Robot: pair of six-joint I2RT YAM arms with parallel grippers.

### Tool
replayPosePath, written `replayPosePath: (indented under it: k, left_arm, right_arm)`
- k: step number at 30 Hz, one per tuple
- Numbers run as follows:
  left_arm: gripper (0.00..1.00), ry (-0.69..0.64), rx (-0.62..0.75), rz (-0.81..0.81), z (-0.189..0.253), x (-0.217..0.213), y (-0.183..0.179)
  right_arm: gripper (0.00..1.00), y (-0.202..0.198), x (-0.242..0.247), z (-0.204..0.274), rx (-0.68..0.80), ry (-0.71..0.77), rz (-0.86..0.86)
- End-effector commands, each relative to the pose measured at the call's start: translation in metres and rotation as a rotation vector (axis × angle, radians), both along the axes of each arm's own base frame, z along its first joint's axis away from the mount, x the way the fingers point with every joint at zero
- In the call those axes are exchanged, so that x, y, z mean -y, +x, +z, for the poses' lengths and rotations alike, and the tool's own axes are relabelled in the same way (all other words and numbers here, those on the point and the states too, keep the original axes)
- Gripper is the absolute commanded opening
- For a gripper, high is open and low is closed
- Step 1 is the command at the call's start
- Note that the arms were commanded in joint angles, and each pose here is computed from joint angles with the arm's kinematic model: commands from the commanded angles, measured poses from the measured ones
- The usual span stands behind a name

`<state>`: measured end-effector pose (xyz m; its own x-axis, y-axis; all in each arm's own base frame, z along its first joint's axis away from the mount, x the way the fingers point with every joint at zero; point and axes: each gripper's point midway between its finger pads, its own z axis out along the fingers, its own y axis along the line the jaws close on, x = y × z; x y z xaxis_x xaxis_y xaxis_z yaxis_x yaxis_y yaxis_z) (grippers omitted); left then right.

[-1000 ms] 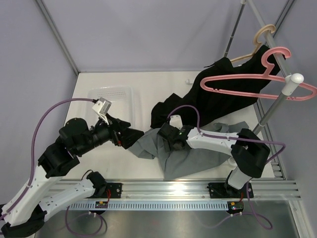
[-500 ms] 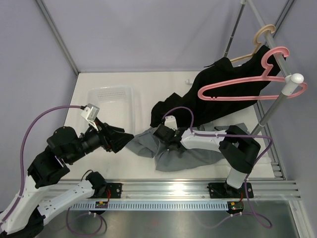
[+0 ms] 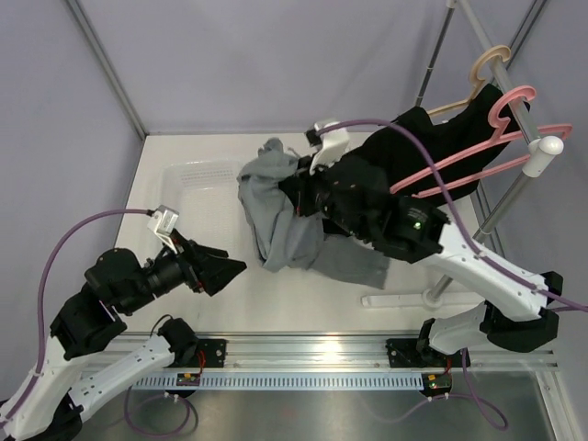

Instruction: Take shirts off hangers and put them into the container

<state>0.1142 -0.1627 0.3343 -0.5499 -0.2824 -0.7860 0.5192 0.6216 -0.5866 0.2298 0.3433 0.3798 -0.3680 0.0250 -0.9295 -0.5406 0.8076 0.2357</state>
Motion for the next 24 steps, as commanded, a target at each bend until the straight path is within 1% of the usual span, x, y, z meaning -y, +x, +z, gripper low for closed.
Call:
replayPosePath:
  k: [1, 3, 4, 6, 8, 12, 16, 21, 24]
  left_arm:
    - [0.83, -0.139, 0.093, -0.234, 0.023, 0.025, -0.031]
    - [0.87, -0.161, 0.119, -0.287, 0.025, 0.028, -0.04]
    - [0.93, -0.184, 0.163, -0.298, 0.027, 0.026, -0.044]
    - [0.98, -0.205, 0.215, -0.295, 0.032, 0.021, -0.047]
    - [0.99, -0.234, 0.283, -0.29, 0.038, 0.015, -0.051]
    - [0.99, -0.279, 0.364, -0.286, 0.048, 0.01, -0.054]
    - [0.99, -0.24, 0.413, -0.199, 0.047, 0.002, -0.04]
    - [0.99, -0.179, 0.429, -0.194, 0.039, 0.017, -0.02]
    - [0.99, -0.186, 0.455, -0.18, 0.038, 0.022, -0.013]
  right_arm:
    - [0.0, -0.01, -0.007, 0.048, 0.097, -0.019, 0.131]
    - [0.0, -0.018, -0.018, 0.055, 0.09, 0.006, 0.195]
    - [0.0, -0.021, -0.019, 0.061, 0.09, 0.031, 0.209]
    - [0.0, -0.025, -0.021, 0.064, 0.085, 0.054, 0.228]
    - [0.0, -0.028, -0.022, 0.064, 0.074, 0.063, 0.247]
    - [0.0, -0.035, -0.026, 0.062, 0.049, 0.076, 0.281]
    - [0.0, -0.052, -0.023, 0.074, 0.019, 0.138, 0.336]
    - [0.0, -0.073, -0.02, 0.097, -0.007, 0.222, 0.414]
    - [0.0, -0.083, -0.016, 0.111, -0.015, 0.248, 0.451]
